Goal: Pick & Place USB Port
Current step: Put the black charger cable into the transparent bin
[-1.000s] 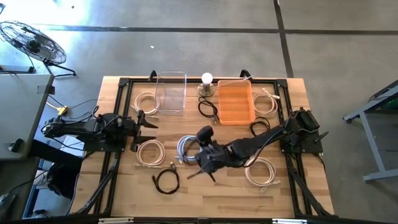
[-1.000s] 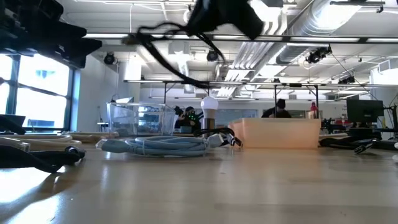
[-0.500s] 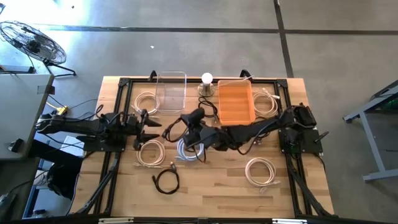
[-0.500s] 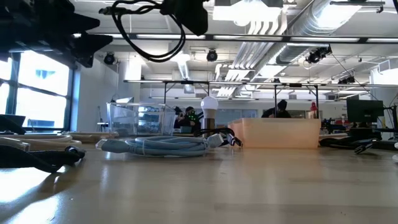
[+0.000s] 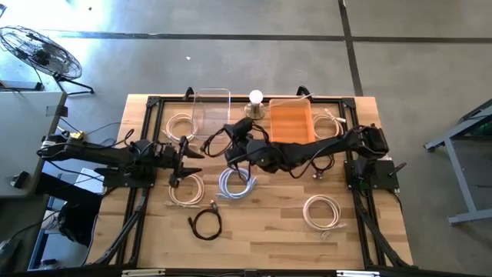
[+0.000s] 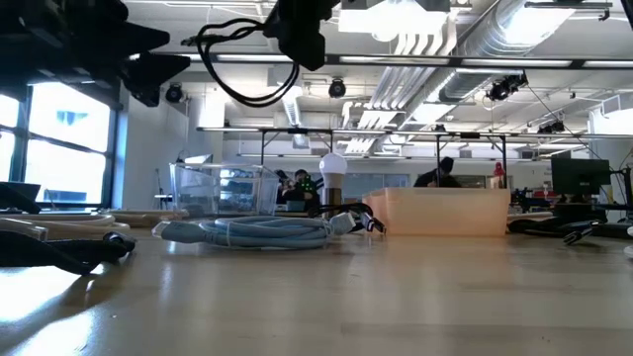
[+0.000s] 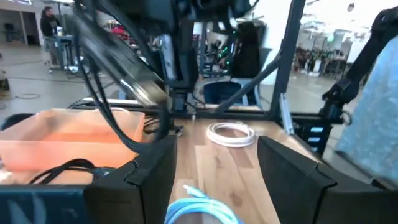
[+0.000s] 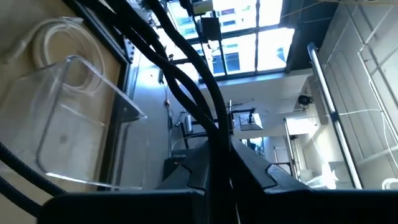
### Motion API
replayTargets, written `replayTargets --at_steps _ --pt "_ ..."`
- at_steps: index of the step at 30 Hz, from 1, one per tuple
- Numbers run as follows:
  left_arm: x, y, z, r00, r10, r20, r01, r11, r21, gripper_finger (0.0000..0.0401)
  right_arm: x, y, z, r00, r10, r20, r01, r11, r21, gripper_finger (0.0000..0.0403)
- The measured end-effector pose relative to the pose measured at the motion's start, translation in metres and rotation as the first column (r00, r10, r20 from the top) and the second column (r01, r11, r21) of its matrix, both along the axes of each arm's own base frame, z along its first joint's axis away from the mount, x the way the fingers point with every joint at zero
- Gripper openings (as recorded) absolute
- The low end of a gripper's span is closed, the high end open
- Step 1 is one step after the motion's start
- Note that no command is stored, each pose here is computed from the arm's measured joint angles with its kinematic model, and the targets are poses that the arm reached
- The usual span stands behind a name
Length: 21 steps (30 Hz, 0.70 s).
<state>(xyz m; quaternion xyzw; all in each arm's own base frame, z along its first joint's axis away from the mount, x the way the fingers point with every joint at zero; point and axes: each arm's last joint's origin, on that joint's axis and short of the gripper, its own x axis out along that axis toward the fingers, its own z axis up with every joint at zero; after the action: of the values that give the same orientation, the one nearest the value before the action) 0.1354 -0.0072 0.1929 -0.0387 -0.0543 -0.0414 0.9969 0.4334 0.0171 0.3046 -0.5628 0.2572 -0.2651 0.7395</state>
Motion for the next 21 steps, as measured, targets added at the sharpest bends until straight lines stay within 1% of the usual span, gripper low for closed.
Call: replayTargets --at_steps 3,6,10,12,16,21 --pt "0.001 0.001 0.0 0.999 0.05 0.003 -0.05 0.998 0.028 0.0221 0.002 -0.01 0.004 0.999 0.025 0.048 -0.025 1.0 0.011 0.003" --pt "0.0 0.004 0.0 0.992 0.127 0.009 -0.127 0.991 0.04 0.0221 0.003 -0.017 0.006 0.995 0.06 0.083 -0.062 0.998 0.029 0.003" --pt "0.0 0.006 0.002 0.972 0.234 0.024 -0.235 0.968 0.089 0.0221 0.003 -0.02 0.005 0.994 0.07 0.081 -0.073 0.997 0.034 0.003" --pt "0.0 0.008 0.001 0.962 0.272 0.018 -0.272 0.957 0.1 0.0221 0.003 -0.02 0.005 0.994 0.076 0.083 -0.079 0.996 0.036 0.003" --pt "0.0 0.008 0.002 0.963 0.27 0.021 -0.271 0.959 0.086 0.0221 0.004 -0.018 0.005 0.989 0.119 0.085 -0.123 0.992 0.038 0.003" --pt "0.0 0.007 0.004 0.969 0.244 0.049 -0.246 0.967 0.058 0.0221 0.004 -0.017 0.006 0.987 0.131 0.09 -0.135 0.99 0.039 0.003"
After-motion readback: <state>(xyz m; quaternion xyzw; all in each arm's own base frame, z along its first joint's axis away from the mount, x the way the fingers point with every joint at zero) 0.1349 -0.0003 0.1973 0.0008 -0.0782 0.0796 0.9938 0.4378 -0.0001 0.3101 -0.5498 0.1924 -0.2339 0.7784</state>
